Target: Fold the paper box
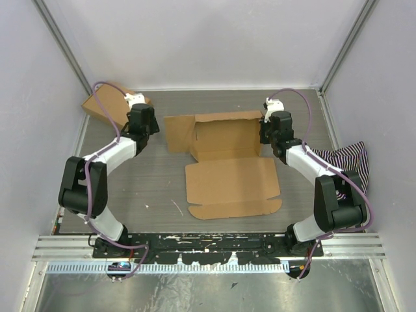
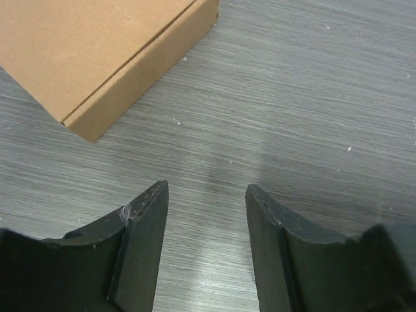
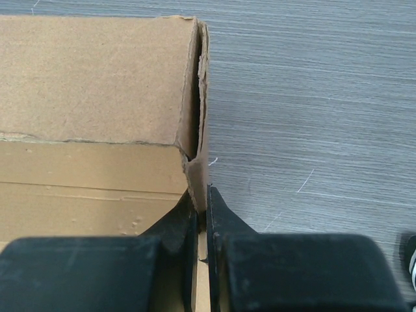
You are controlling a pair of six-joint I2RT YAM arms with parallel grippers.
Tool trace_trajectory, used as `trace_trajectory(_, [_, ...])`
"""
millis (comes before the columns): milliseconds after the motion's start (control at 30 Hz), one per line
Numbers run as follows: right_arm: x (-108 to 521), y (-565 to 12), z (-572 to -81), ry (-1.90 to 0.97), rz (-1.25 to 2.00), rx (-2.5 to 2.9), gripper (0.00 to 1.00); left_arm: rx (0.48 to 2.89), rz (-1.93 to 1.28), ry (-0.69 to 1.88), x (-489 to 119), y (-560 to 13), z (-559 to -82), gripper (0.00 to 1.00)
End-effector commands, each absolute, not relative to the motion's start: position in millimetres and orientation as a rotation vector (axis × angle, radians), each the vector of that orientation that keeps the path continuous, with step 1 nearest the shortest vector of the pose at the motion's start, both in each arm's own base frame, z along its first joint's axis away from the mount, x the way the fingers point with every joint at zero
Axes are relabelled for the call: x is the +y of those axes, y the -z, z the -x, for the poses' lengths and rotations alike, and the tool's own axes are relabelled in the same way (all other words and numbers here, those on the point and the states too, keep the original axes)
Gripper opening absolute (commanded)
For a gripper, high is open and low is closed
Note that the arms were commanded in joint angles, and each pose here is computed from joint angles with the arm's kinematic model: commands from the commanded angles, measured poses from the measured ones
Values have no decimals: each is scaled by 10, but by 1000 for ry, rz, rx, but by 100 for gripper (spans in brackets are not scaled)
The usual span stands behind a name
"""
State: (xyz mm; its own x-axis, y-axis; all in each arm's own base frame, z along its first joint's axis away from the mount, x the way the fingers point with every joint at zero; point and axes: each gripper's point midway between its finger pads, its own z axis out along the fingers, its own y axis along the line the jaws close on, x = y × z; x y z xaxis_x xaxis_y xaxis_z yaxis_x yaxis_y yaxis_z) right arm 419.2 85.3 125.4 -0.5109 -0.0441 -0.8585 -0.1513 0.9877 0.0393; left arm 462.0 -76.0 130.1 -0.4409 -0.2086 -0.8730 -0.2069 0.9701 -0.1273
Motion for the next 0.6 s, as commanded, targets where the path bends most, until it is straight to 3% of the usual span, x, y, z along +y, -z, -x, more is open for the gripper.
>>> trace_trajectory(0, [910,-1255,-4121,-171,166,2136,1,2007,296,31,-808,-1271,-4780,57])
trace_trajectory(367, [930,-1262,-4167,-201,166,2140,1,1942,226,252,-1059,-1209,-4537,50])
trace_trajectory(567, [972,-1283,-4172,-232,174,2135,1,1828,153,507,-1368,-1317,-4334,50])
